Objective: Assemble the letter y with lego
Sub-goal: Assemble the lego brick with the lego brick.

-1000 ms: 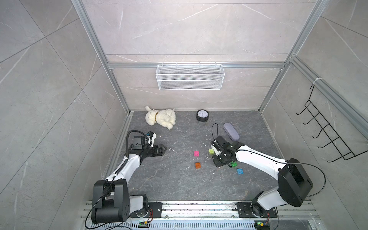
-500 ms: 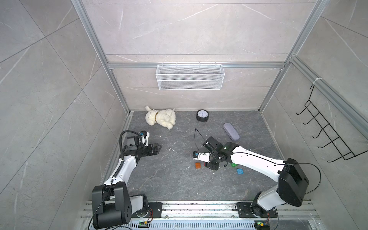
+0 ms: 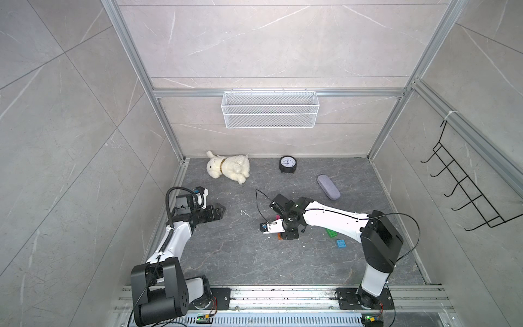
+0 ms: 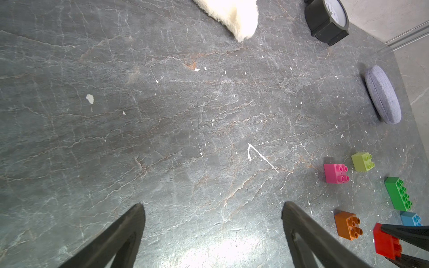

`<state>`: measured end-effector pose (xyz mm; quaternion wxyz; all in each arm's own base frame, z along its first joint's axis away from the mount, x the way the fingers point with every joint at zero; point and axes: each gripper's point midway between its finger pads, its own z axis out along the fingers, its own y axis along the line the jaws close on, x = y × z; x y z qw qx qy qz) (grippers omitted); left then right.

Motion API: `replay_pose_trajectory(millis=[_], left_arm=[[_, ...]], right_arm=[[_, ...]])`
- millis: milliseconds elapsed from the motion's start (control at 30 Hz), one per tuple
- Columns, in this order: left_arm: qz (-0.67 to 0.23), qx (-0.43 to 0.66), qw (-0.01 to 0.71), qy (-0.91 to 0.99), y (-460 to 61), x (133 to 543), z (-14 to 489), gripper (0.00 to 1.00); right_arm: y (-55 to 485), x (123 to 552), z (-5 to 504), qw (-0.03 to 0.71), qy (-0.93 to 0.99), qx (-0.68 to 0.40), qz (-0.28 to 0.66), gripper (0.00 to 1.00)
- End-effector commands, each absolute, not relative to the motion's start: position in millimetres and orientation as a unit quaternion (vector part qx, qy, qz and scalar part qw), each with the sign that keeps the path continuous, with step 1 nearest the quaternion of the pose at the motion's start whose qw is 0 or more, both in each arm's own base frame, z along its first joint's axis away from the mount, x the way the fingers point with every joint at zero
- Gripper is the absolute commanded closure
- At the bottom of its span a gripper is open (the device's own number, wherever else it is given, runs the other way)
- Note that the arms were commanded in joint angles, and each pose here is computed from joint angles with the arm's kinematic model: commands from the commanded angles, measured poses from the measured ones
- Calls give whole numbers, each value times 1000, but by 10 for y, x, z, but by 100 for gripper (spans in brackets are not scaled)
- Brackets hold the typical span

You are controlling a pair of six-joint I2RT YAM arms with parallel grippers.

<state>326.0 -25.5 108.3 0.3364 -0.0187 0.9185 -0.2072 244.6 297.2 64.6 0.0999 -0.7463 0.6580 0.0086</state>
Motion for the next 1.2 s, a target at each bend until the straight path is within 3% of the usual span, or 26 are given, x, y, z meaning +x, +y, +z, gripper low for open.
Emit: replay_pose_trajectory(millis=[0,667,1167], left_arm=[[-217,-9,339,916,-275,3277,1126,5],[-222,-12,333,916,-281,3271,1094,5],[-223,-13,331,917,-284,3268,1080,5]], right_arm=[[2927,2466,625,75,644,-761,-13,69],[2845,2426,405,-3,623,-782,-31,71],[2855,2468,282,-19,614,-788,-41,72]])
